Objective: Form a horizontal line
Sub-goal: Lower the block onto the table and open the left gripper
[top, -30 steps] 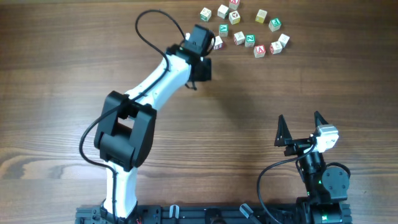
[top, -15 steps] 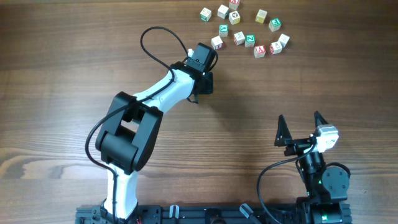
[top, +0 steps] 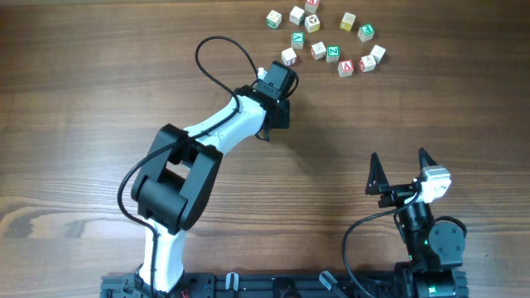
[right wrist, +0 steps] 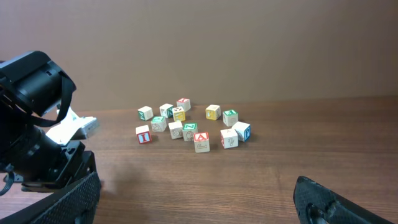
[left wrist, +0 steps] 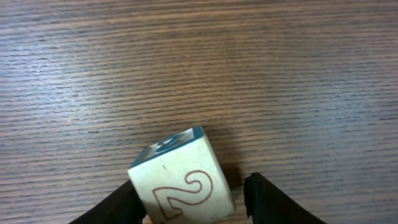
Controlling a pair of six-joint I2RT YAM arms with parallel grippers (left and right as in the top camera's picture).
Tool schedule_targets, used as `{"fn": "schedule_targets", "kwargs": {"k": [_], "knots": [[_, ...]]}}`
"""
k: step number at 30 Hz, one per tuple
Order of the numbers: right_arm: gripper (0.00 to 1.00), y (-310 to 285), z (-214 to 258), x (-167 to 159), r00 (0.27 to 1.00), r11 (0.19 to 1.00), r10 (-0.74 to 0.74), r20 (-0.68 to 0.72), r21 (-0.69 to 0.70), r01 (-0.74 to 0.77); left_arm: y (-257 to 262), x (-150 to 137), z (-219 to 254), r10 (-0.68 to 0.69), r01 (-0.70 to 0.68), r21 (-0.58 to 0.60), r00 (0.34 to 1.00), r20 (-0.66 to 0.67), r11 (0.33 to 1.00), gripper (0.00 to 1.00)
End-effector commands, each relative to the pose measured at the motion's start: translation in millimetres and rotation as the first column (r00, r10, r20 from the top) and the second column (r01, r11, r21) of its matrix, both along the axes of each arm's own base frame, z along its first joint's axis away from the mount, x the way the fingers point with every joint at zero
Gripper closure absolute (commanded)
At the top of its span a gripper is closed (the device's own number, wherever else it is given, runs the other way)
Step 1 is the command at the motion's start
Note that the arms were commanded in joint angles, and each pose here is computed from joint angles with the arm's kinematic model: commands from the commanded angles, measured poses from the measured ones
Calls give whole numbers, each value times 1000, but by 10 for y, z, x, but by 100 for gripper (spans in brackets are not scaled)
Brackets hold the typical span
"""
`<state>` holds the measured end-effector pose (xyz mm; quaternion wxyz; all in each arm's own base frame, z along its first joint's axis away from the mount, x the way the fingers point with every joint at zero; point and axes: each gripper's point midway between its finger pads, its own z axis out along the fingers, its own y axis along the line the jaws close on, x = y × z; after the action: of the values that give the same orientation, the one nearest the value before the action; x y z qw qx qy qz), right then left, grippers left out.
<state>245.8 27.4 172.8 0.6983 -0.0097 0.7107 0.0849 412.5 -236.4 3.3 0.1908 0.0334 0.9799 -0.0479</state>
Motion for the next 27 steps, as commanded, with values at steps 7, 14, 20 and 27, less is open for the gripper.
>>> {"fn": "schedule_targets", "kwargs": {"k": [7, 14, 20, 27], "knots": [[0, -6, -1, 2, 1000, 1000, -5, 2, -10, 5, 164, -35, -169, 20, -19, 85, 1000, -6, 996, 68], [0, -6, -1, 2, 1000, 1000, -5, 2, -10, 5, 160, -30, -167, -9, 9, 95, 1000, -3, 995, 68], [0, -6, -1, 2, 1000, 1000, -5, 2, -10, 5, 160, -30, -167, -28, 28, 102, 1000, -2, 994, 52], [0, -6, -1, 2, 1000, 1000, -5, 2, -10, 5, 161, -34, -116, -27, 27, 99, 1000, 1, 995, 46]]}}
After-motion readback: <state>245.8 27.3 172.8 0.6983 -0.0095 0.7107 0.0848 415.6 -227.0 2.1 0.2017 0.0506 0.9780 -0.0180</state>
